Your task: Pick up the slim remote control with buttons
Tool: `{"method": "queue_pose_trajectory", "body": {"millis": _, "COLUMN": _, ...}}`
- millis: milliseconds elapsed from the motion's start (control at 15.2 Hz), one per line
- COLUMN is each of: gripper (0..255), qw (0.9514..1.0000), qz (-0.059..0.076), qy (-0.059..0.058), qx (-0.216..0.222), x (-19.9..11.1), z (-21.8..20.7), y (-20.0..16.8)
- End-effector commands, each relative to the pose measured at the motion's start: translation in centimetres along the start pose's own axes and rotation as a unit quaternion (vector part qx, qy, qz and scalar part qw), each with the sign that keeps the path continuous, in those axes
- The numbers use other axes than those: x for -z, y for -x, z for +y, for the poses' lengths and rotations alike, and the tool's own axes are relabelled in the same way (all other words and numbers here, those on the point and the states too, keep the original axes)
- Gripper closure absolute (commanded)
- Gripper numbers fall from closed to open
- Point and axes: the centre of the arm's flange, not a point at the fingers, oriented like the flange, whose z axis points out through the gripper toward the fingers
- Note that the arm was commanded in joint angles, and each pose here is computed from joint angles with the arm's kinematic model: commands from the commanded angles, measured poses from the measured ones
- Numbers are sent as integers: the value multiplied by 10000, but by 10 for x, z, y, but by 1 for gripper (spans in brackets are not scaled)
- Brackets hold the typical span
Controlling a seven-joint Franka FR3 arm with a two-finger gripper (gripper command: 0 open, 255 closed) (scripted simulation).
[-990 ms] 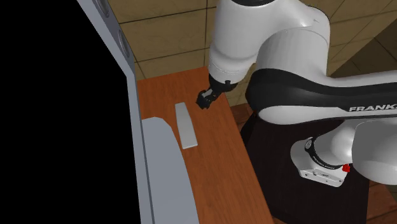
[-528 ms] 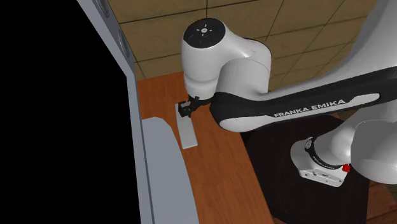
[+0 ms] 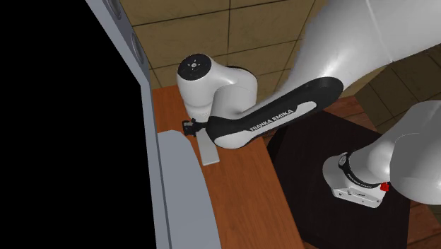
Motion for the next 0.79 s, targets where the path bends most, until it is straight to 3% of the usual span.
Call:
{"method": "queue_pose_trajectory", "body": {"millis": 0, "gripper": 0, "qw": 9997, "qz": -60, "qy": -8, "qx": -234, "x": -17, "z": -11, "y": -5}}
{"method": "queue_pose_trajectory", "body": {"millis": 594, "gripper": 0, "qw": 9997, "qz": -61, "qy": -8, "qx": -234, "x": -57, "z": -12, "y": -5}}
{"method": "queue_pose_trajectory", "body": {"millis": 660, "gripper": 255, "qw": 9997, "qz": -60, "qy": -8, "qx": -234, "x": -58, "z": -12, "y": -5}}
{"method": "queue_pose_trajectory", "body": {"millis": 726, "gripper": 255, "qw": 9997, "qz": -60, "qy": -8, "qx": -234, "x": -58, "z": -12, "y": -5}}
